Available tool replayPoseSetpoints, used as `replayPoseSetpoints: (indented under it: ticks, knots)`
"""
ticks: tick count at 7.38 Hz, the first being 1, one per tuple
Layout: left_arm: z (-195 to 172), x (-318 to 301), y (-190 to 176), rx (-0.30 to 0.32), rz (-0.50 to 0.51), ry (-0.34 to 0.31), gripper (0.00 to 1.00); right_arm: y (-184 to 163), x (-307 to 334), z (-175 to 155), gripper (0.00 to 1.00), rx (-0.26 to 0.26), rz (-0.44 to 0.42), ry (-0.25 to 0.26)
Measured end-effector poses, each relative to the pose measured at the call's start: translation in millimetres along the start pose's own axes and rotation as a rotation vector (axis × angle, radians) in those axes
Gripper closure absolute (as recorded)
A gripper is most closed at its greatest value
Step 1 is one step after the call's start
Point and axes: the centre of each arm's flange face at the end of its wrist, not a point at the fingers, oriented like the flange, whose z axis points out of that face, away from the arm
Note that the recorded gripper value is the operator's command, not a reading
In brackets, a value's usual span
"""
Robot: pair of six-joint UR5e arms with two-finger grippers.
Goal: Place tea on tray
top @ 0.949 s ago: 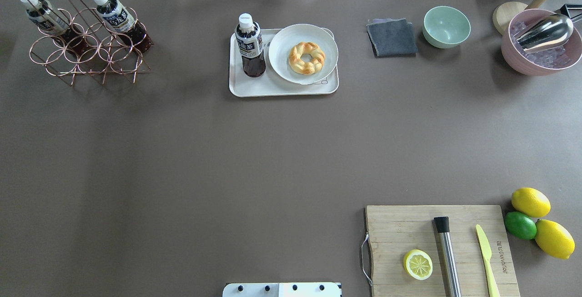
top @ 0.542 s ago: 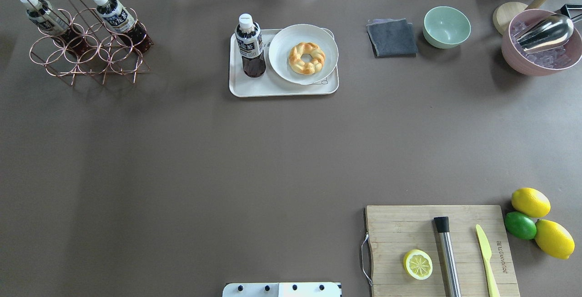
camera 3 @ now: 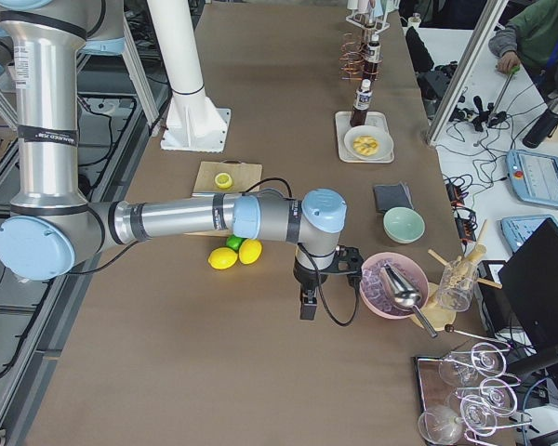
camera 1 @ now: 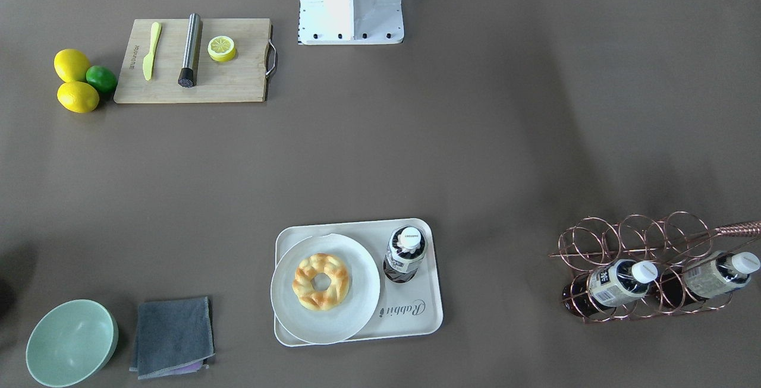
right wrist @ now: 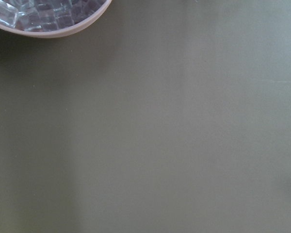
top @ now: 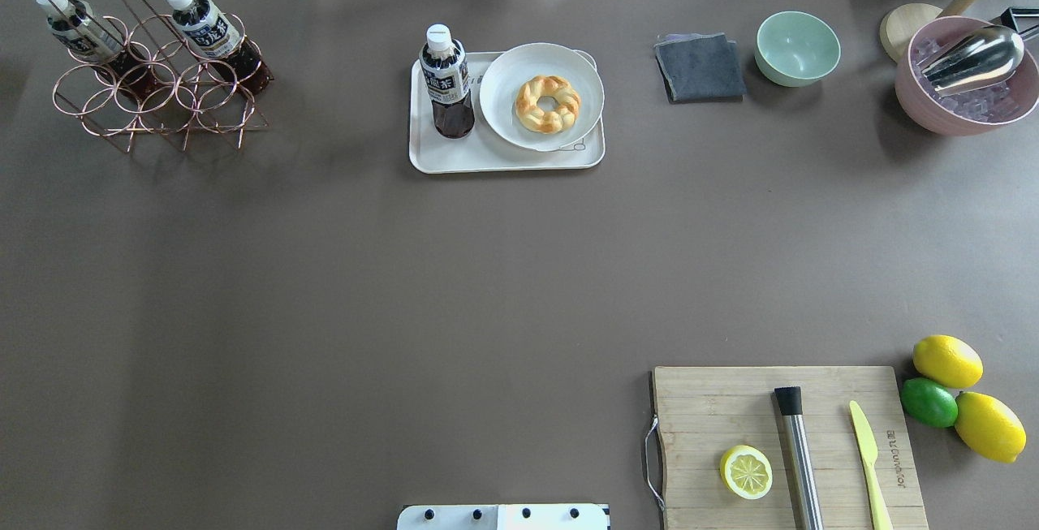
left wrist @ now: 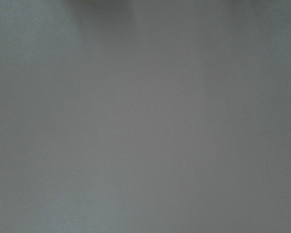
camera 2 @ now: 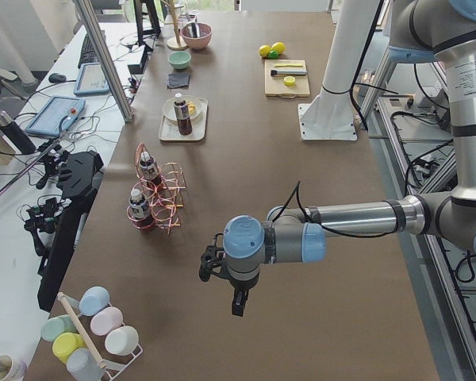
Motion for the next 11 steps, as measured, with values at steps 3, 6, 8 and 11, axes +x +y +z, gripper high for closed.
replayPoseSetpoints:
  ticks: [3, 6, 8, 11]
  knots:
    - [8, -7, 4, -0.018, -0.022, 0.004, 0.01, 1, -1, 0, 0.00, 0.000, -0.001, -0.001]
    - [12, -10, 7, -0.026, -0.031, 0.006, 0.01, 1, -1, 1, 0.00, -0.001, 0.003, -0.001]
    - [13, -11, 8, -0.028, -0.033, 0.006, 0.01, 3, 0, 2, 0.00, -0.003, 0.004, -0.001]
    - [13, -11, 8, -0.029, -0.033, 0.006, 0.01, 5, 1, 4, 0.00, -0.008, 0.008, -0.003]
